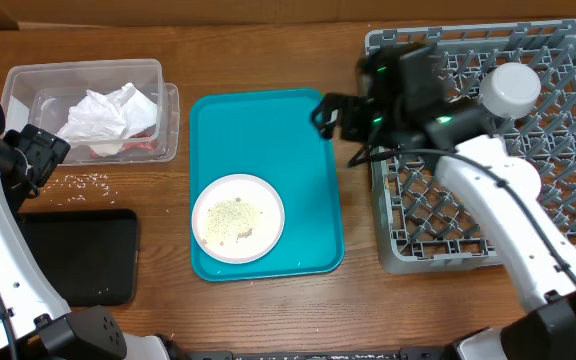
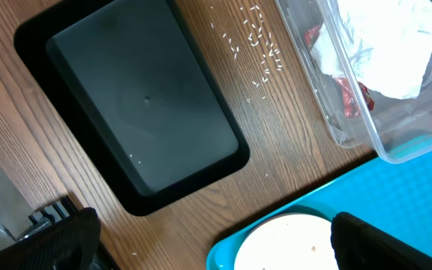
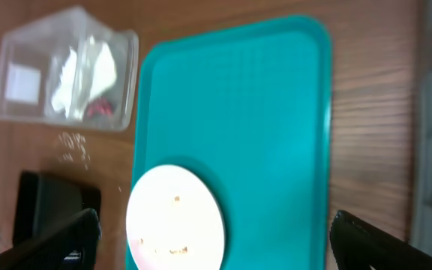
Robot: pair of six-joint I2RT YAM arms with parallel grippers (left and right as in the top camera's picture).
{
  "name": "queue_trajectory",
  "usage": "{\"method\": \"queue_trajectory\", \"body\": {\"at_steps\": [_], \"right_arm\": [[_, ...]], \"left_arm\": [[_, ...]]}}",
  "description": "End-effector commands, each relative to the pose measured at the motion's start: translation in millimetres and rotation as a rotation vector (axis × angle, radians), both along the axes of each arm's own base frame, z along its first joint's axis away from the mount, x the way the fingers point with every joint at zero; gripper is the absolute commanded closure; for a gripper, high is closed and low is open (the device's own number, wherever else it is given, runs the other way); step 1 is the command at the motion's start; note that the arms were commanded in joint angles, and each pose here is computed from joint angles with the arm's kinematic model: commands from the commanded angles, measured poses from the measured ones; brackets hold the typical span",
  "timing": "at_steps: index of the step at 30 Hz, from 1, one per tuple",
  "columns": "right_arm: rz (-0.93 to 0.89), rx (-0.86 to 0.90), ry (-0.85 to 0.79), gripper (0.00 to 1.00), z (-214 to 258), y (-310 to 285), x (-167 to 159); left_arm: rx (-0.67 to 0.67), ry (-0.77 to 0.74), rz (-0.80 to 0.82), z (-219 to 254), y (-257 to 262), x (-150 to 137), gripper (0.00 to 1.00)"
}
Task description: Sort waste into correct bins and load items into the dishwasher
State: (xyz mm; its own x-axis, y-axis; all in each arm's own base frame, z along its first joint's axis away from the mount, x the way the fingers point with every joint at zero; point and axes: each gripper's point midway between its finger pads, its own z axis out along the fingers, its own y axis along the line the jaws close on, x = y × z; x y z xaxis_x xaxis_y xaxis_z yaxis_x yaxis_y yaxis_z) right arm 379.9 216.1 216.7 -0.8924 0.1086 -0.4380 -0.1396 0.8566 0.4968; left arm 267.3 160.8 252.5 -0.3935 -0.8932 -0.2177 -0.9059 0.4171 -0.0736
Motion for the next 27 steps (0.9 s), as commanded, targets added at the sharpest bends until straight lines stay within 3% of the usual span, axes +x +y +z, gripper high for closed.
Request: {"method": "queue_trajectory", "body": {"at_steps": [1,7,13,19,27], "right_arm": [[-0.042,-0.079,-0.031,0.0,-6.6,-6.4,5.8],[-0.152,-0.113,-0.045,0.0,7.4,-48.2,17.4],[-0.417,-0.146,-0.031,0.0,38.8,-157.6,25.5],[-0.664,-0.155,0.023,0.0,36.1,-258.2,17.2],[-0.805,-0.154,0.033,0.0,36.3,-313.9,7.5]], "left_arm": [[0.007,-0.008,0.016,3.3,0.4,-2.5,0.0],[0.007,-0.009,0.016,3.3,0.2,-2.4,0.0],[0.007,-0.009,0.016,3.3,0.2,-2.4,0.0],[0.007,-0.009,0.016,3.3,0.3,-2.5,0.0],[0.007,-0.009,0.016,3.3,0.2,-2.4,0.0]]}}
